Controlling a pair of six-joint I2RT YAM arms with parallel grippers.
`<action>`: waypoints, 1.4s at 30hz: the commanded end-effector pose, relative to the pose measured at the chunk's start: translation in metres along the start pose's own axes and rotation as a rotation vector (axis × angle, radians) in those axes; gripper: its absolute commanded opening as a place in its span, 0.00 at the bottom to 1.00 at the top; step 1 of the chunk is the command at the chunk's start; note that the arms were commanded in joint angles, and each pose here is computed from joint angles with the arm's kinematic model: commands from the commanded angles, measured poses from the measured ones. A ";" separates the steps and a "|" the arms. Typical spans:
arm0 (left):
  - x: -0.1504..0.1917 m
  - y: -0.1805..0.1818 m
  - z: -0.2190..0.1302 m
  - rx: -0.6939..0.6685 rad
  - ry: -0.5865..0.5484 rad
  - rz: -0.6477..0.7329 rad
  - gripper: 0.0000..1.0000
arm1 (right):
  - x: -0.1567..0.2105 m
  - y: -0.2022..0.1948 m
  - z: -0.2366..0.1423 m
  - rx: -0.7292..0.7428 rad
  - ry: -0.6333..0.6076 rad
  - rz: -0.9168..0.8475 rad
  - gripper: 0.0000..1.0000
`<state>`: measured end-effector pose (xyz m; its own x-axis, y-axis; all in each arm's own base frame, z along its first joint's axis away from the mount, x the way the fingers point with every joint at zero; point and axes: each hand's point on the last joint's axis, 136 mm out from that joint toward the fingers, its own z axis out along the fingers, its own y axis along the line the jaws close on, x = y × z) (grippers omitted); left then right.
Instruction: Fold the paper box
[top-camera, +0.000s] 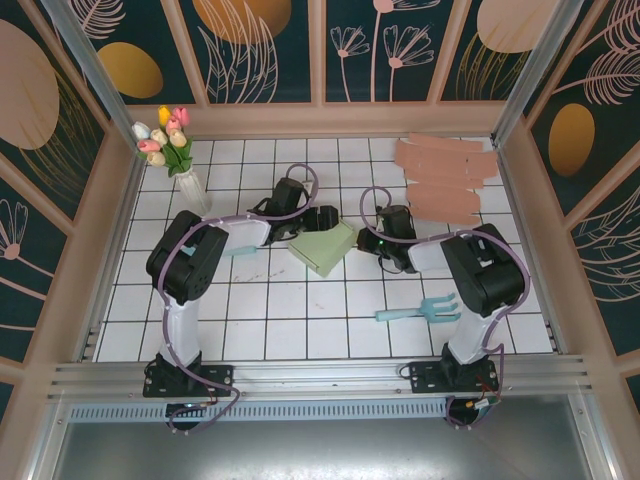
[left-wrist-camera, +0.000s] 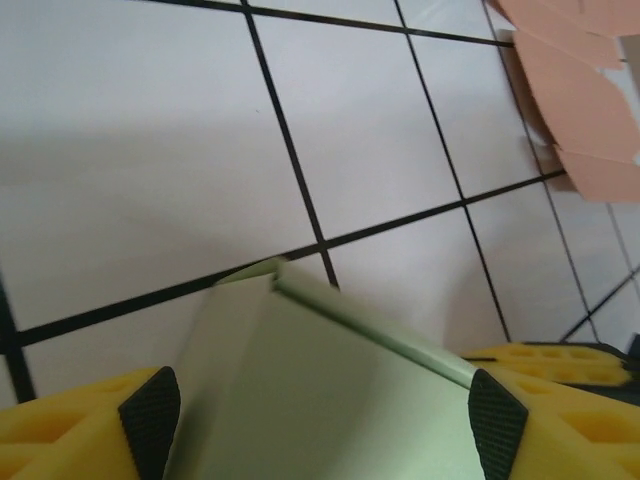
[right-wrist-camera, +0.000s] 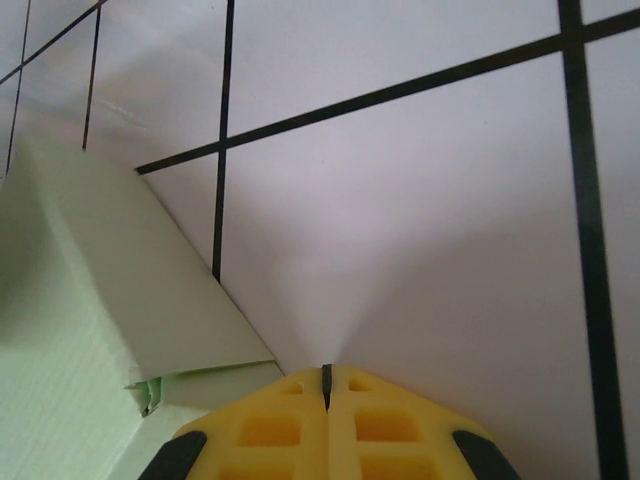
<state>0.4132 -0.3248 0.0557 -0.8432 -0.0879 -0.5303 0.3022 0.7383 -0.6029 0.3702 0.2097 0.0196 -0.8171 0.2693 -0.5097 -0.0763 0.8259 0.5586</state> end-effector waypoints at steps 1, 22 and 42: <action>0.023 -0.017 0.006 0.127 0.041 -0.031 0.78 | 0.024 -0.011 0.012 0.019 0.090 0.044 0.00; 0.015 0.009 -0.038 0.019 -0.078 -0.251 0.79 | 0.012 0.011 -0.014 0.108 0.030 -0.091 0.00; 0.056 0.025 -0.093 -0.026 -0.114 -0.261 0.79 | 0.103 0.058 -0.050 -0.114 0.072 -0.099 0.00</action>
<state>0.3318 -0.2514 0.0613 -0.8522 -0.3281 -0.4076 0.0644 0.7072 -0.7040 0.2592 0.2452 0.0199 -0.8497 0.1179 -0.5140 -0.2003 0.8295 0.5214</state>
